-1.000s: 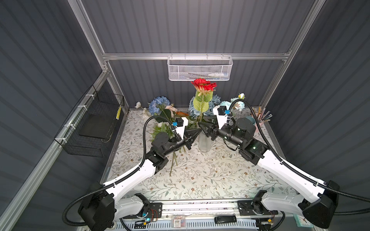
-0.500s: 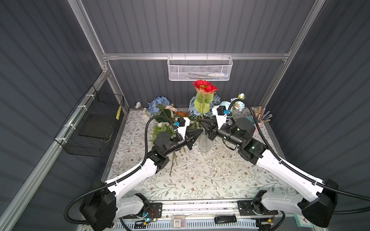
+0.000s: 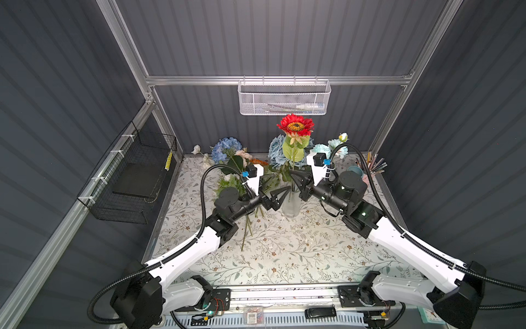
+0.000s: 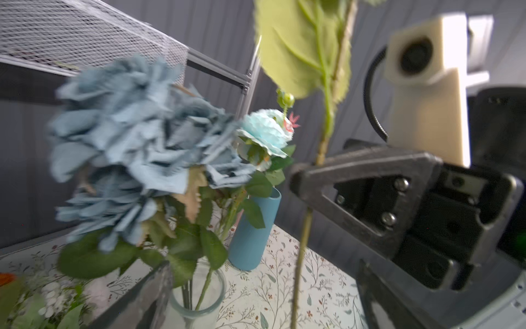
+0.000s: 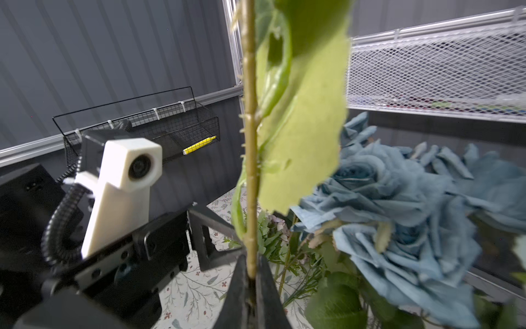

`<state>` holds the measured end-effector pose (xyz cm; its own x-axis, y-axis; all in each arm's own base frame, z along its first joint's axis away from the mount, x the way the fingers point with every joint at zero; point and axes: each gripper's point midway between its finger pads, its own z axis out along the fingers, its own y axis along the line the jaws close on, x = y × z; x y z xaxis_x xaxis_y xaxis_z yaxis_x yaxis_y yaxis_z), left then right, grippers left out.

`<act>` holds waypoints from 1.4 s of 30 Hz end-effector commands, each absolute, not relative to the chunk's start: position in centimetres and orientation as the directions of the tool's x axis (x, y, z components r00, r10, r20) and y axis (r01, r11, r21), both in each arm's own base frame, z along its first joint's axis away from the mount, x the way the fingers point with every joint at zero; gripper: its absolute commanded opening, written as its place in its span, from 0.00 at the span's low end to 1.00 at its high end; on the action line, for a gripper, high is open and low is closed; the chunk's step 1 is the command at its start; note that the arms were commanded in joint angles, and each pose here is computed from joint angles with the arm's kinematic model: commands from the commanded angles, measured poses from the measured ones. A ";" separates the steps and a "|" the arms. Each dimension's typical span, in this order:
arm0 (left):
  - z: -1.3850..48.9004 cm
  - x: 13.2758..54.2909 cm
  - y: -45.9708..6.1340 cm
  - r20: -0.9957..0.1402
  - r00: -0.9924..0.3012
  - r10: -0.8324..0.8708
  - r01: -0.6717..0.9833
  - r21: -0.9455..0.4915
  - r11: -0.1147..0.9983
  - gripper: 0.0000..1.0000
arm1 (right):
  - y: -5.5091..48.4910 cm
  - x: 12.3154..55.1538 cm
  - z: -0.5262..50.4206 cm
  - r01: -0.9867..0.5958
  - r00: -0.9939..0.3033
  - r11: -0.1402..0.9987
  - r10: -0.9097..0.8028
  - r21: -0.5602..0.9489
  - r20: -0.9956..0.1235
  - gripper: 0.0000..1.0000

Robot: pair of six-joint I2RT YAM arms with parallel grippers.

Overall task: Arrange flowers in a vase
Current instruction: Place the flower in the vase.

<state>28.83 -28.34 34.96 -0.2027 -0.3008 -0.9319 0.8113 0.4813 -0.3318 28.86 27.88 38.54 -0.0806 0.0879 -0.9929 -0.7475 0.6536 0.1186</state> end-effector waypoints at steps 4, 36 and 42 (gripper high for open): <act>30.0 33.3 -22.8 -0.844 -0.330 -0.423 0.586 -0.535 0.609 1.00 | 23.7 28.7 36.8 -0.632 0.014 0.774 0.047 0.028 -0.999 0.00; 28.1 39.0 -31.5 -0.793 -0.491 -0.362 0.726 -0.602 0.333 1.00 | 25.4 33.9 37.2 -0.508 0.496 0.814 0.007 -0.283 -0.869 0.00; 27.1 39.8 -31.7 -0.785 -0.507 -0.355 0.705 -0.615 0.354 1.00 | 25.1 34.0 33.7 -0.535 0.427 0.815 0.034 -0.222 -0.904 0.00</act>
